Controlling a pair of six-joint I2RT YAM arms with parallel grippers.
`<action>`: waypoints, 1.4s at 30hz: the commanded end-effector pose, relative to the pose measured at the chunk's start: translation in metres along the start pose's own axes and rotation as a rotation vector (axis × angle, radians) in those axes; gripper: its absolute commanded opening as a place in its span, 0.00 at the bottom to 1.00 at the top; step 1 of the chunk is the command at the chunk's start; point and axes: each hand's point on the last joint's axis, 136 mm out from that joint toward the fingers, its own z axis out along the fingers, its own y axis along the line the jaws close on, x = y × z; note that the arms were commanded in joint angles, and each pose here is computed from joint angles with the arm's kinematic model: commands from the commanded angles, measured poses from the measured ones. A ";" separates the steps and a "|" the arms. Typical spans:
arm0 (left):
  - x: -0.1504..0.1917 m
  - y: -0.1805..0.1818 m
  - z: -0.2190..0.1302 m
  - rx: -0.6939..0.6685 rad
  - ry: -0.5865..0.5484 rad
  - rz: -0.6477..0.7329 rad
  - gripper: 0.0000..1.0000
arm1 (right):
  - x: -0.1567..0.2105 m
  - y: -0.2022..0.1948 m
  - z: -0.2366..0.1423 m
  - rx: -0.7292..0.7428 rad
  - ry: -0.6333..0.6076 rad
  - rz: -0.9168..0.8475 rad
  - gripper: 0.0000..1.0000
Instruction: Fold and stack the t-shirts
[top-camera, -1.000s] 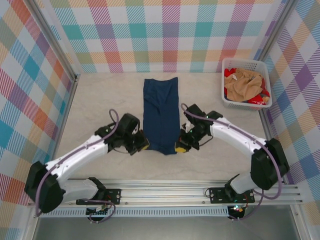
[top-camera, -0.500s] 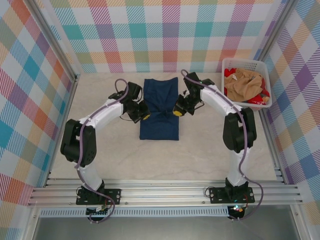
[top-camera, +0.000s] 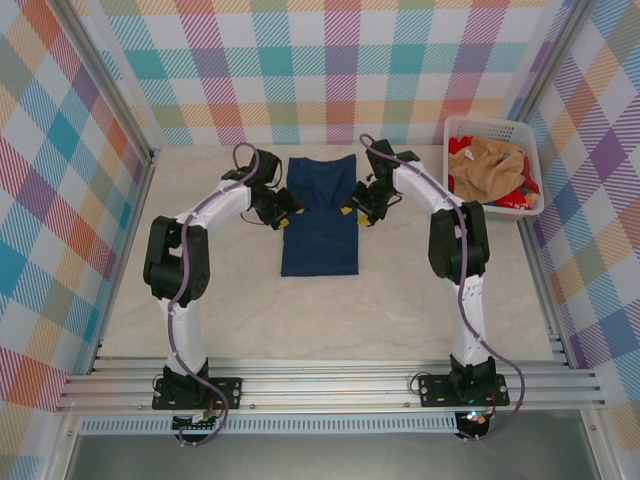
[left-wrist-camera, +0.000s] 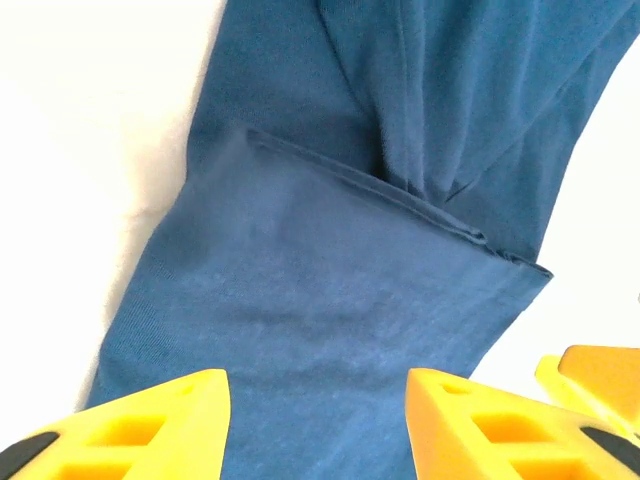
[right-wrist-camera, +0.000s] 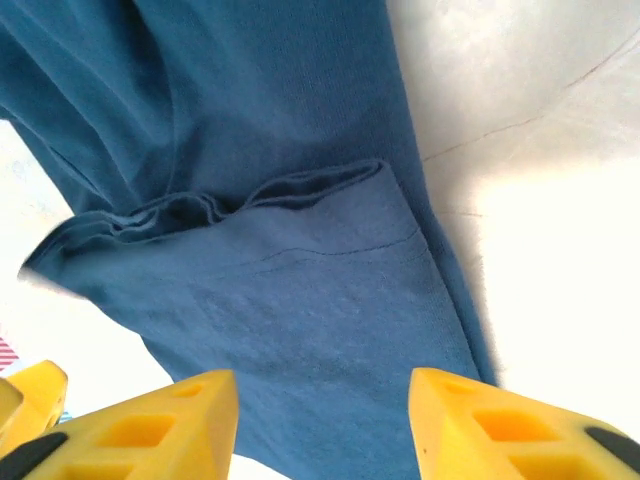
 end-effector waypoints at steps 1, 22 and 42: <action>0.019 0.011 -0.038 0.005 -0.031 0.013 0.49 | 0.009 0.008 -0.040 -0.014 -0.090 -0.061 0.51; 0.111 0.084 0.030 -0.021 0.179 -0.211 0.42 | 0.124 -0.062 0.038 0.015 0.113 0.043 0.47; 0.101 0.068 0.013 -0.076 0.166 -0.083 0.00 | 0.126 -0.071 0.027 0.102 0.114 -0.018 0.00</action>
